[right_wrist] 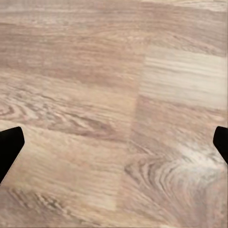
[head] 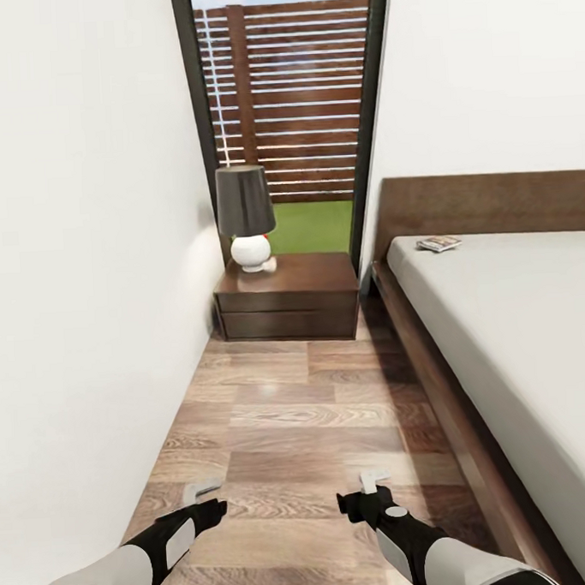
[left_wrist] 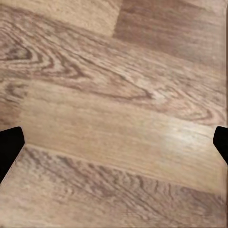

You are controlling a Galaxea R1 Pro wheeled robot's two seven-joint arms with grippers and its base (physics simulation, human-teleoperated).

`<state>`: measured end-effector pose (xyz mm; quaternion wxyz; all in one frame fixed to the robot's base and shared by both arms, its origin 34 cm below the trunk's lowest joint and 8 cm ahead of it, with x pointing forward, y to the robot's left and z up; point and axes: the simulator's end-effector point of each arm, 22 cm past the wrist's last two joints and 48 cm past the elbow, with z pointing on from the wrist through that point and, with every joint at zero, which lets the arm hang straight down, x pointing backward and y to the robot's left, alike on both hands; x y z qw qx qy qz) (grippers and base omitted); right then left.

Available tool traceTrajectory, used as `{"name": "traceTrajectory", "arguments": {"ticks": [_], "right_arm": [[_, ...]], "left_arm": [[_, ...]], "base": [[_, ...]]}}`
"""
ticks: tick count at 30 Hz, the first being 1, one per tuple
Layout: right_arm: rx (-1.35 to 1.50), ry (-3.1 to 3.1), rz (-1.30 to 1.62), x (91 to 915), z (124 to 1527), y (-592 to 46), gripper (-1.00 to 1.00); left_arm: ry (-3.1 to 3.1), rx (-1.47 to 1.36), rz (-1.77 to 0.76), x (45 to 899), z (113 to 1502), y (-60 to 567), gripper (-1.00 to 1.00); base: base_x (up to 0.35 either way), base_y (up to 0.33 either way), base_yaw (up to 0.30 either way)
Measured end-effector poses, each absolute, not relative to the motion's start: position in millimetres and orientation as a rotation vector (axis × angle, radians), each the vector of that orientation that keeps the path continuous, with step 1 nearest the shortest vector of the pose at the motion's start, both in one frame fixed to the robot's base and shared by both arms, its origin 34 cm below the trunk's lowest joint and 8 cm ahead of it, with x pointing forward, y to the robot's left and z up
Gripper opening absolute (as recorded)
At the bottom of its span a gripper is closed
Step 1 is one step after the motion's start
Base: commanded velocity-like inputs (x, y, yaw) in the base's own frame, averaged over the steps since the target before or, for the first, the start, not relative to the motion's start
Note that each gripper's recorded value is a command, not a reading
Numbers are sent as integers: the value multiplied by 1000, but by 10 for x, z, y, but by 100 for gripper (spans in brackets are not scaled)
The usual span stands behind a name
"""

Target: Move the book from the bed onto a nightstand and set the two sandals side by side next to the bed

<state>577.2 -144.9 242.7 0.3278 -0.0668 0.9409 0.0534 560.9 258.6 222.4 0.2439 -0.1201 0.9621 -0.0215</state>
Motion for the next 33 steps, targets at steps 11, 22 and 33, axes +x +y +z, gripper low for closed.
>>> {"name": "traceTrajectory", "arguments": {"ticks": [11,22,33], "right_arm": [[-175,2464,140,5769,2425,-1450,100],[-175,2463,140,5773,2427,-1449,100],[-174,2463,139,5775,2429,-1444,100]], "left_arm": [[2627,-326,-58,5611,2225,2585,100],[2628,-327,-58,5610,2225,2586,100],[2627,-327,-58,5611,2225,2586,100]], "base": [[331,0,-120],[331,0,-21],[331,0,0]]}}
